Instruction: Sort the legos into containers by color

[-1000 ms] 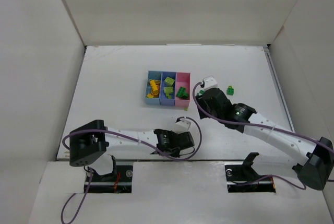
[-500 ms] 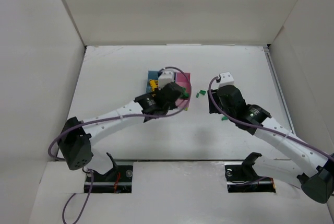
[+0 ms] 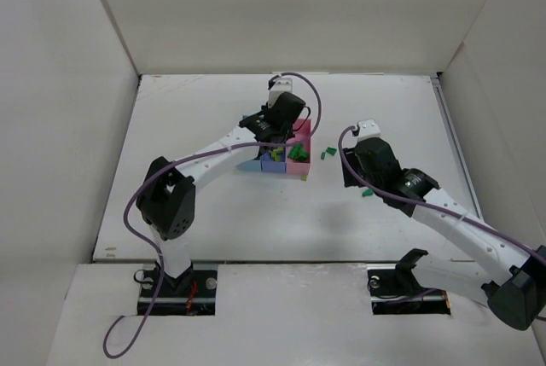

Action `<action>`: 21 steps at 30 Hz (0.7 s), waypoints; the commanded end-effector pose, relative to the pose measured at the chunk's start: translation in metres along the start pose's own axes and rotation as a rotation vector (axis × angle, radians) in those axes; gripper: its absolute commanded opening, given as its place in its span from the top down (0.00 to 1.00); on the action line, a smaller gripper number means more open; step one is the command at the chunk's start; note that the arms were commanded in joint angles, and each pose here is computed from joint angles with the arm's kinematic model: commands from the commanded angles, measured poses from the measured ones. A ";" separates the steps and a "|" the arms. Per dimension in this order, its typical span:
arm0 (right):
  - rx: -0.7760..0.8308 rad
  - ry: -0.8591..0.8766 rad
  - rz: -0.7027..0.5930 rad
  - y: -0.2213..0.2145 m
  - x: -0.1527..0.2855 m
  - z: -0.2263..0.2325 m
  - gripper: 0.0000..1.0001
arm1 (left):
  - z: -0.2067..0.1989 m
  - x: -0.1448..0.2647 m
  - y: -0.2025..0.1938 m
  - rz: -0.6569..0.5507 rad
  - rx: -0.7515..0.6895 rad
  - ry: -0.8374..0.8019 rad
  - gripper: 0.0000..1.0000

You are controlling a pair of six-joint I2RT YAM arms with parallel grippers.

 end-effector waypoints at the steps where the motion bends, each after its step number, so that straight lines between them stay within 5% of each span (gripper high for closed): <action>1: 0.006 0.021 -0.019 0.003 -0.001 0.001 0.36 | 0.015 -0.007 0.010 0.016 -0.001 0.033 0.86; 3: 0.010 0.028 -0.006 -0.001 -0.003 0.002 0.36 | 0.014 -0.007 0.009 0.020 -0.001 0.025 0.86; 7: 0.040 0.057 0.017 -0.009 -0.009 0.007 0.36 | 0.012 -0.007 0.010 0.006 0.009 0.008 0.62; 16: 0.178 0.237 -0.008 -0.004 -0.022 0.037 0.36 | 0.013 0.001 0.009 0.013 0.010 -0.013 0.58; 21: 0.218 0.337 -0.085 -0.005 -0.035 0.076 0.37 | 0.031 0.033 0.000 -0.005 0.068 -0.032 0.01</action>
Point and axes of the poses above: each gripper's point midway between its finger pads, its own x axis back along the fingers, its own z axis along the line the jaws close on, y = z × x, the point moved 3 cm from there along x, back along the fingers, and after that the axes turned 7 degrees about -x, right-handed, at the moved point
